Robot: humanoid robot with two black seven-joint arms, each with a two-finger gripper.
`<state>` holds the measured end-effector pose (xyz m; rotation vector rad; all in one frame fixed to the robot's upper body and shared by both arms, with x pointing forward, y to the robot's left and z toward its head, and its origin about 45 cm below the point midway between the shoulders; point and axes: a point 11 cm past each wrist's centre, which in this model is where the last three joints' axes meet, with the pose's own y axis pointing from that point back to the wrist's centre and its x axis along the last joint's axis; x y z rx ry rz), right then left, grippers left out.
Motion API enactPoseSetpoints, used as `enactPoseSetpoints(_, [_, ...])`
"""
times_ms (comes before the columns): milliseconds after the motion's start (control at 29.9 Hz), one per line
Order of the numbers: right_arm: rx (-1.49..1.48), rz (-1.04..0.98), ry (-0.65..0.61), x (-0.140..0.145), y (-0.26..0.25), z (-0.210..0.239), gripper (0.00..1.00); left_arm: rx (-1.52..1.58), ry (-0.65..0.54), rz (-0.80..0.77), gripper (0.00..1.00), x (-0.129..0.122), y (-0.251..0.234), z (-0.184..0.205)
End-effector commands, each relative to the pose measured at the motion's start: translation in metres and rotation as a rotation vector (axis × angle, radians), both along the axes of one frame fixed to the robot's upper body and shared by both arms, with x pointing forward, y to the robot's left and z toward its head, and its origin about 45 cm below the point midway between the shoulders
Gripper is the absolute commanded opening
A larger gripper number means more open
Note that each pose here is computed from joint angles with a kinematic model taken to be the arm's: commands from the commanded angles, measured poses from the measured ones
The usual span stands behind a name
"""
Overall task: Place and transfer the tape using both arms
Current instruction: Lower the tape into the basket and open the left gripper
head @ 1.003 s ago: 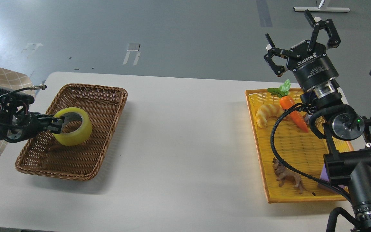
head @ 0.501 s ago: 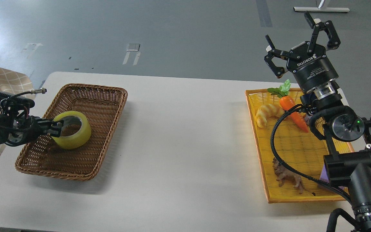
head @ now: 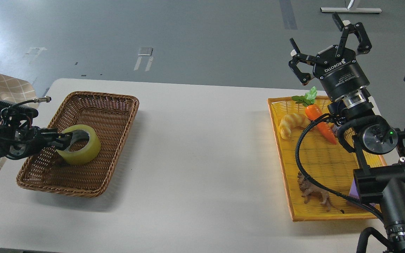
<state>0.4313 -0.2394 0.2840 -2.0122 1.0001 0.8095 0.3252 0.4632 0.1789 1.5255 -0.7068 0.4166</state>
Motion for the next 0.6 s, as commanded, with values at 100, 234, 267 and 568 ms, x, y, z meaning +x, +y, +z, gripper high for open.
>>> enactPoseSetpoints(100, [0.000, 0.000, 0.000, 0.000, 0.000, 0.000, 1.00, -0.010, -0.007, -0.003, 0.85, 0.003, -0.002, 0.006])
enactPoseSetpoints(234, [0.000, 0.000, 0.000, 0.000, 0.000, 0.000, 1.00, -0.091, -0.033, 0.037, 0.89, 0.010, -0.008, 0.018])
enactPoseSetpoints(267, [0.000, 0.000, 0.000, 0.000, 0.000, 0.000, 1.00, -0.112, -0.045, 0.047, 0.89, 0.013, -0.009, 0.023])
enactPoseSetpoints(568, [-0.001, 0.002, -0.007, -0.001, 0.001, 0.002, 1.00, -0.434, -0.221, 0.089, 0.94, 0.072, -0.051, 0.132])
